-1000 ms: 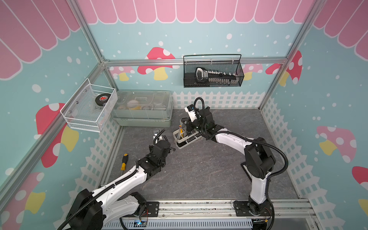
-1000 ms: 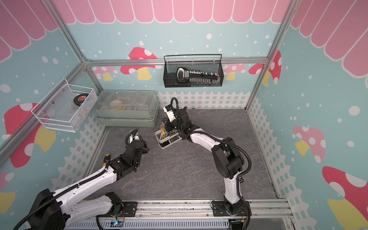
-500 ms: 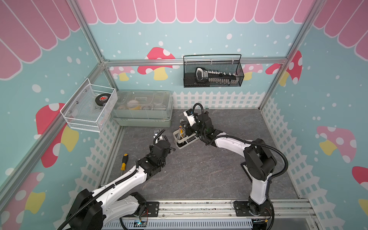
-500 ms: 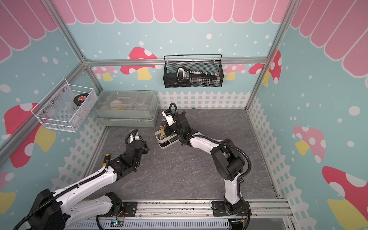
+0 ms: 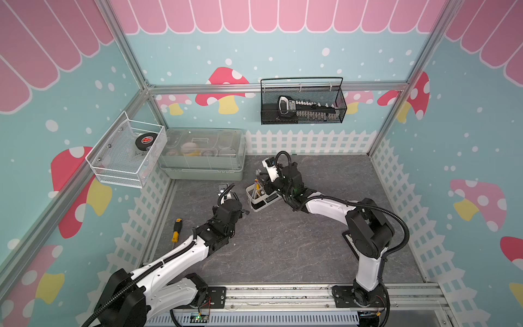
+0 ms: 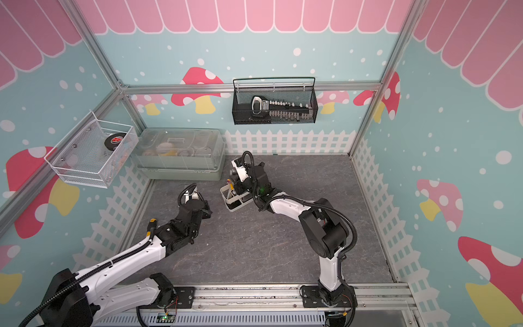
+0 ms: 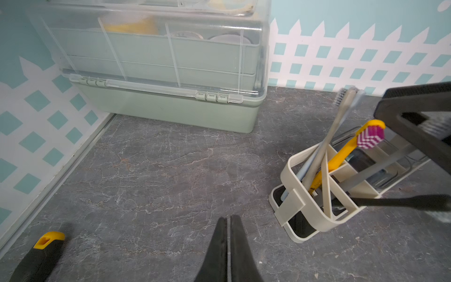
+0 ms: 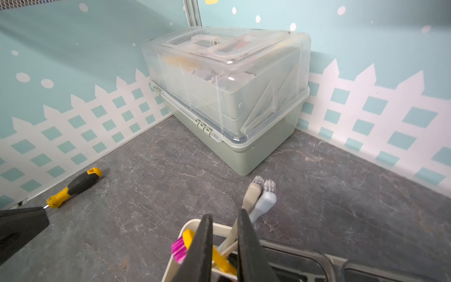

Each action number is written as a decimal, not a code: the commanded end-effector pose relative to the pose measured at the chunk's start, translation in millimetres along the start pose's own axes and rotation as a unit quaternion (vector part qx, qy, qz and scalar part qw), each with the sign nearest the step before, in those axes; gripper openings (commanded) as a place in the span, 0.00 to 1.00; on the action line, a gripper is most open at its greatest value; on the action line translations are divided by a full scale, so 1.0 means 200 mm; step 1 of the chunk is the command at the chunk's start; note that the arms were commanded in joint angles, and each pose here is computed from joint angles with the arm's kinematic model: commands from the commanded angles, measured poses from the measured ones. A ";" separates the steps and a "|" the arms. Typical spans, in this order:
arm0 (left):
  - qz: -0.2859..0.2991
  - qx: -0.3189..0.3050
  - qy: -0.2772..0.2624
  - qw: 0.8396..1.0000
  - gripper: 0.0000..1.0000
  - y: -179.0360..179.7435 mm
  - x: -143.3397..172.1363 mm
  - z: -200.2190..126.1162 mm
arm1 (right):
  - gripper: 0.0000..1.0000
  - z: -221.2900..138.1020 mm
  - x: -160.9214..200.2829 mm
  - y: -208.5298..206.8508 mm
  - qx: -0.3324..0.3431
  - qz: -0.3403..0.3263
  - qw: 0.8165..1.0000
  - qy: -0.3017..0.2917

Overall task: Place the toothbrush into the toothbrush holder
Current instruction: Place the toothbrush in the toothbrush holder, then reset both arms

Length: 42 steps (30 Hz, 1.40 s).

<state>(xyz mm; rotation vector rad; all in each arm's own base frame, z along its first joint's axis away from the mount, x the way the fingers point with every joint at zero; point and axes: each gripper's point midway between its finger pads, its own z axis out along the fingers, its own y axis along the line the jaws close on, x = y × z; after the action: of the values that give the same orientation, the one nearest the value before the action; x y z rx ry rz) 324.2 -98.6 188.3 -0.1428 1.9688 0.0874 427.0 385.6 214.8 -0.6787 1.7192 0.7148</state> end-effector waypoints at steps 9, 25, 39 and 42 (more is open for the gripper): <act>-0.014 0.006 -0.004 1.000 0.07 0.00 -0.01 0.00 | 0.27 -0.06 -0.16 0.02 0.007 -0.024 0.999 -0.041; 0.008 -0.011 -0.015 1.000 0.34 0.03 -0.04 -0.01 | 0.52 -0.50 -0.31 -0.23 0.205 -0.085 0.975 -0.016; 0.047 -0.148 -0.085 0.984 0.58 0.28 -0.23 -0.06 | 0.60 -1.46 0.16 -0.78 0.478 -0.045 0.875 0.063; 0.039 -0.173 -0.093 0.980 0.59 0.38 -0.22 -0.03 | 0.60 -1.61 0.24 -0.87 0.519 -0.049 0.852 0.052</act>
<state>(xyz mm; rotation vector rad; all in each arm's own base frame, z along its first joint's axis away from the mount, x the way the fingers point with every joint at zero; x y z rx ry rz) 326.8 -44.9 224.3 -0.2214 1.8135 0.3923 351.7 55.7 214.2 -0.1030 1.8851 -0.2815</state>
